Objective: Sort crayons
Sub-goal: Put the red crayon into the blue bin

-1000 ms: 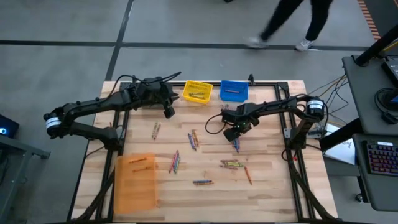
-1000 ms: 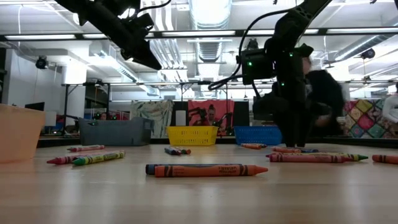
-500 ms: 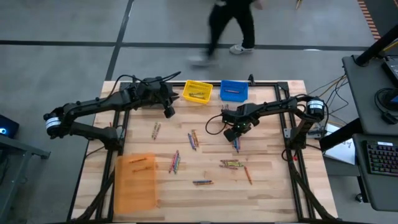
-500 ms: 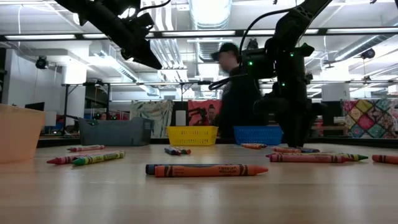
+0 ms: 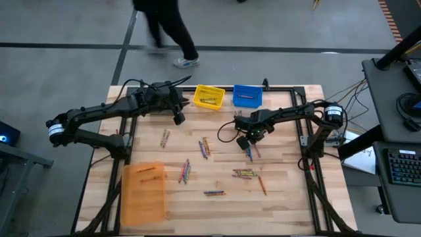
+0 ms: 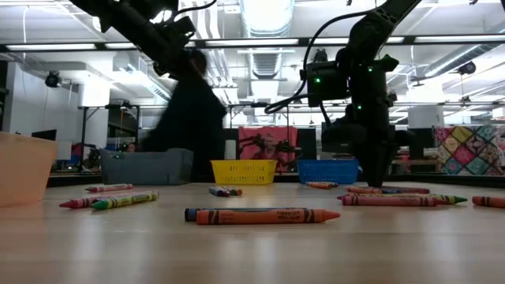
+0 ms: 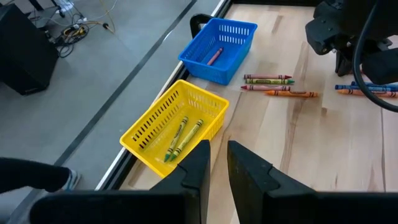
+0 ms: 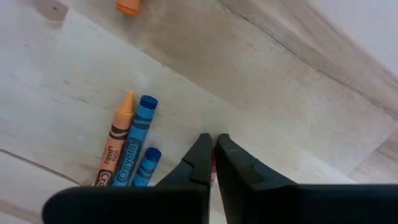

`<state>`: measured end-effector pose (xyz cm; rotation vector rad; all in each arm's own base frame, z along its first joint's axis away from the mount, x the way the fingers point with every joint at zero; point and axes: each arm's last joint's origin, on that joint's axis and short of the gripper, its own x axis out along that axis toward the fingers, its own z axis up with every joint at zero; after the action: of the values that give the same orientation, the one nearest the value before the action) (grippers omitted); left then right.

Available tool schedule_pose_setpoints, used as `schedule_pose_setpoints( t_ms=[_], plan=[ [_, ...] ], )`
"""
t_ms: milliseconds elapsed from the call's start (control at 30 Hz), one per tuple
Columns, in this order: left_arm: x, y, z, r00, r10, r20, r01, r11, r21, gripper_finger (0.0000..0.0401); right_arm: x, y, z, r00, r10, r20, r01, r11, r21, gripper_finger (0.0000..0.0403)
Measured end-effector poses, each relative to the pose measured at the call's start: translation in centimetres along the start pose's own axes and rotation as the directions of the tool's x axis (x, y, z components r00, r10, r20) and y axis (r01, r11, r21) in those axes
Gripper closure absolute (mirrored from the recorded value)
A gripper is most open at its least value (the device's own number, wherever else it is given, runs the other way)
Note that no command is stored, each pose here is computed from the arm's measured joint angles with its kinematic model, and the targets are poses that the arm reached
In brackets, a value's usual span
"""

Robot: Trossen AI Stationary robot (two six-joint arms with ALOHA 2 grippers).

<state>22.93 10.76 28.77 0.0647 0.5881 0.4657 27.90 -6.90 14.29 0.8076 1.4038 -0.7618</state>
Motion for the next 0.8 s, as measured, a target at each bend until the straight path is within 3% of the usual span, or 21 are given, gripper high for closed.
schedule_pose_setpoints(
  t_ms=[433,800],
  plan=[
    [0.0,0.0,0.0,1.0,0.001,0.003,-0.001,1.0,0.0,0.0363,-1.7,0.6,1.5,0.994,-0.003,0.111,0.01,0.998,-0.065,0.0394],
    [0.0,0.0,0.0,1.0,0.001,0.005,-0.001,1.0,0.008,0.0363,-5.3,1.1,4.7,0.97,0.06,0.236,-0.012,0.979,-0.202,0.0394]
  ],
)
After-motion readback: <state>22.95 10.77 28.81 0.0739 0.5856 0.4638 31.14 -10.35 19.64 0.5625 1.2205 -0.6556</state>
